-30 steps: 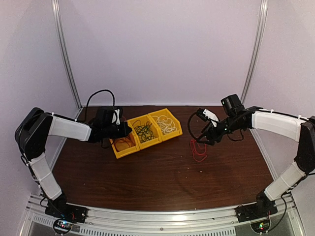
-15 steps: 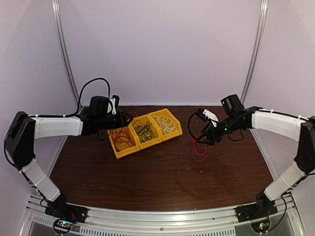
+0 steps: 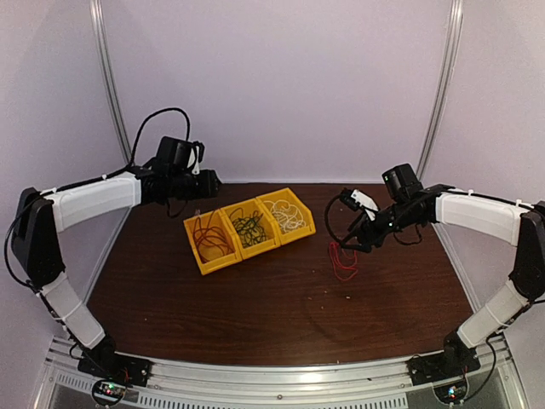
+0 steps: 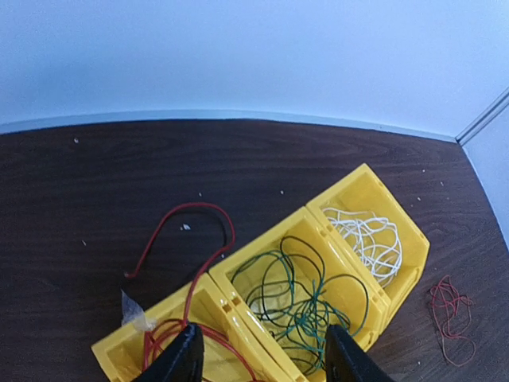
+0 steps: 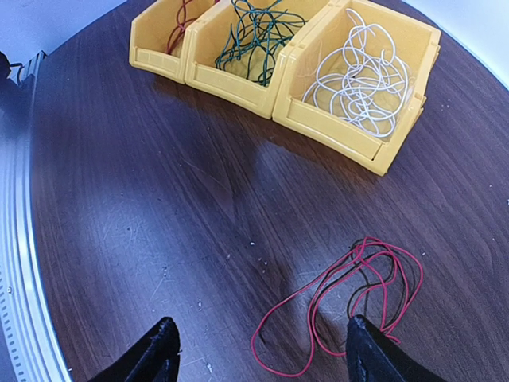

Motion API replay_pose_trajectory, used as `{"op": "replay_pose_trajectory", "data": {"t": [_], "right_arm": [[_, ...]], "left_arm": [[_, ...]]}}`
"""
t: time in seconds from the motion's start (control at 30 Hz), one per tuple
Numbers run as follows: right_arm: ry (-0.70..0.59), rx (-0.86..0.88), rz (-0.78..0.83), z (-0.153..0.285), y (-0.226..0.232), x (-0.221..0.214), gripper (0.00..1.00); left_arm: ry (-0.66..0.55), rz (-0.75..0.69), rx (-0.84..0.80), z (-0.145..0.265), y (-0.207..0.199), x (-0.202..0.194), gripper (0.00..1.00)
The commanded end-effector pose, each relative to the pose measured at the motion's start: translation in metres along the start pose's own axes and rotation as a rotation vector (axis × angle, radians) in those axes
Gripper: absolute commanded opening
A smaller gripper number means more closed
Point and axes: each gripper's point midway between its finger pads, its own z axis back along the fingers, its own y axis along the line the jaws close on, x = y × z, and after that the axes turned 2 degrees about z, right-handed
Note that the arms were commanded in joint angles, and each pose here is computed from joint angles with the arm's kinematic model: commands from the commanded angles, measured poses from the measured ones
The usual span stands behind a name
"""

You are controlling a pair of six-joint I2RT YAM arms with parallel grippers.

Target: Untangle the cables

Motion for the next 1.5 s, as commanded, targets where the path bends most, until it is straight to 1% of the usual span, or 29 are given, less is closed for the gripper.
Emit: {"op": "replay_pose_trajectory", "data": {"t": [0.0, 0.13, 0.3, 0.37, 0.47, 0.53, 0.6, 0.63, 0.67, 0.9, 1.07, 1.17, 1.23, 1.33, 1.37, 1.43, 1.47], "right_arm": [[0.008, 0.001, 0.008, 0.001, 0.001, -0.001, 0.72], [0.015, -0.004, 0.011, 0.0, 0.0, -0.002, 0.72], [0.027, -0.007, 0.01, -0.002, -0.002, -0.006, 0.72], [0.041, -0.023, 0.01, -0.004, -0.006, -0.009, 0.72], [0.12, -0.085, 0.018, -0.013, -0.024, -0.023, 0.73], [0.202, -0.125, 0.016, -0.023, -0.039, -0.037, 0.78], [0.248, -0.125, 0.0, -0.035, -0.048, -0.046, 0.89], [0.26, -0.122, -0.009, -0.041, -0.051, -0.049, 0.98], [0.27, -0.121, -0.018, -0.047, -0.054, -0.053, 1.0], [0.33, -0.196, -0.093, -0.072, -0.087, -0.062, 1.0], [0.374, -0.186, -0.132, -0.088, -0.088, -0.083, 0.99], [0.384, -0.182, -0.144, -0.094, -0.09, -0.088, 0.88], [0.376, -0.172, -0.153, -0.095, -0.087, -0.087, 0.77], [0.347, -0.166, -0.145, -0.092, -0.082, -0.076, 0.54], [0.336, -0.166, -0.131, -0.091, -0.079, -0.07, 0.45], [0.319, -0.178, -0.087, -0.088, -0.073, -0.057, 0.22], [0.309, -0.188, -0.062, -0.085, -0.07, -0.05, 0.16]], "left_arm": [[0.016, -0.069, 0.091, -0.011, 0.015, 0.029, 0.55], [0.099, -0.058, 0.111, -0.037, 0.031, 0.027, 0.53], [0.16, -0.068, 0.031, -0.062, 0.031, 0.016, 0.47], [0.169, -0.07, 0.025, -0.064, 0.031, 0.012, 0.47], [0.161, -0.061, 0.014, -0.061, 0.033, 0.004, 0.48], [0.147, -0.054, 0.009, -0.054, 0.033, 0.003, 0.48], [0.123, -0.044, 0.0, -0.042, 0.031, 0.004, 0.48], [0.103, -0.039, -0.009, -0.034, 0.028, 0.007, 0.48], [0.085, -0.034, -0.014, -0.025, 0.027, 0.009, 0.48], [-0.009, -0.009, -0.03, 0.029, 0.022, 0.013, 0.48], [-0.046, -0.005, -0.031, 0.054, 0.024, 0.012, 0.48], [-0.074, -0.003, -0.009, 0.065, 0.029, 0.014, 0.48], [-0.082, -0.002, -0.009, 0.069, 0.029, 0.014, 0.48], [-0.097, 0.006, -0.015, 0.075, 0.029, 0.014, 0.48], [-0.098, 0.008, -0.016, 0.076, 0.03, 0.013, 0.48], [-0.104, 0.012, -0.019, 0.08, 0.03, 0.012, 0.48], [-0.107, 0.013, -0.019, 0.082, 0.031, 0.011, 0.48]]}}
